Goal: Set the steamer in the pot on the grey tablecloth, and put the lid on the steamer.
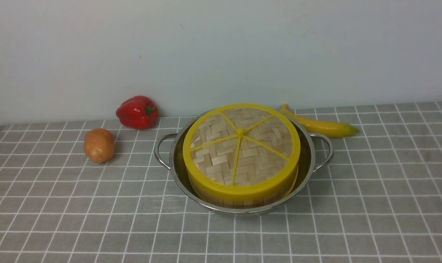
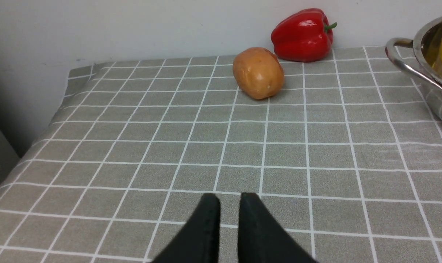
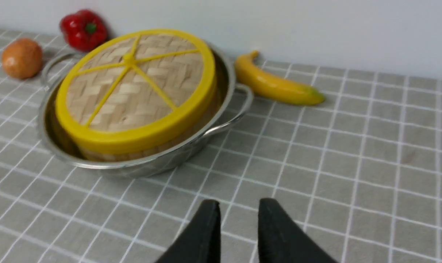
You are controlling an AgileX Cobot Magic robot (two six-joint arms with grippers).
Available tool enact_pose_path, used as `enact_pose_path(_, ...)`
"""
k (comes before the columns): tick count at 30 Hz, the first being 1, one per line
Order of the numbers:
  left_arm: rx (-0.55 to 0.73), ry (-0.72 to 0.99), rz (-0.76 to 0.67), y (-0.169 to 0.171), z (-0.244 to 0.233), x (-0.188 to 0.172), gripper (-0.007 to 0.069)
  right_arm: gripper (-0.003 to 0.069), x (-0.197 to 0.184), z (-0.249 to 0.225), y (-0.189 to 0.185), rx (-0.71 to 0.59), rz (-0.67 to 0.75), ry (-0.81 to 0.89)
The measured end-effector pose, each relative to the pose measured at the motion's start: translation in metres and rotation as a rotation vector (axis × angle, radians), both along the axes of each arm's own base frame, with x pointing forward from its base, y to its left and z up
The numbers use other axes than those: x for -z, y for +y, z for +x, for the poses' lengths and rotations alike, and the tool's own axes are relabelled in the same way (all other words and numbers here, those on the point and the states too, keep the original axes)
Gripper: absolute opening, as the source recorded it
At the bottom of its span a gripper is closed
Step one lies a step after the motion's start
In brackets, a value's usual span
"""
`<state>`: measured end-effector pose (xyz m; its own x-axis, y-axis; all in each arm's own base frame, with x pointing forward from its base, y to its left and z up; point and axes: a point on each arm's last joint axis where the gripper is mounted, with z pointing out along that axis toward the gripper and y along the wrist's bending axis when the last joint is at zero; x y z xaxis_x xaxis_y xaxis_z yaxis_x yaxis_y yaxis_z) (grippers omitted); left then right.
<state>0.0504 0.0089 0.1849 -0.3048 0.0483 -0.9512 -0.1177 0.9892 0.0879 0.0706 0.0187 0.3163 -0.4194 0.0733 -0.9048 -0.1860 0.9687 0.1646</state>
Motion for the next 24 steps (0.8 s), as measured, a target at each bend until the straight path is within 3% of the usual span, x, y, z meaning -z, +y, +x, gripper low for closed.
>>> enact_pose_path(5, 0.0, 0.0, 0.0, 0.0, 0.0, 0.0, 0.0085, 0.0204, 0.012, -0.013, -0.017, 0.226, 0.022, -0.137)
enact_pose_path(7, 0.0, 0.001, 0.0, 0.0, 0.0, 0.0, 0.0085, 0.0207, 0.019, -0.015, -0.019, 0.262, 0.025, -0.159)
enact_pose_path(10, 0.0, 0.001, 0.0, 0.0, 0.0, 0.0, 0.0085, 0.0218, 0.05, -0.02, -0.025, 0.37, 0.019, -0.197)
enact_pose_path(19, 0.0, 0.0, 0.0, 0.0, 0.0, 0.0, 0.0085, 0.0239, 0.115, -0.018, -0.027, 0.419, 0.014, -0.241)
enact_pose_path(24, 0.0, 0.0, 0.0, 0.0, 0.0, 0.0, 0.0085, 0.024, 0.129, -0.016, -0.028, 0.417, 0.013, -0.221)
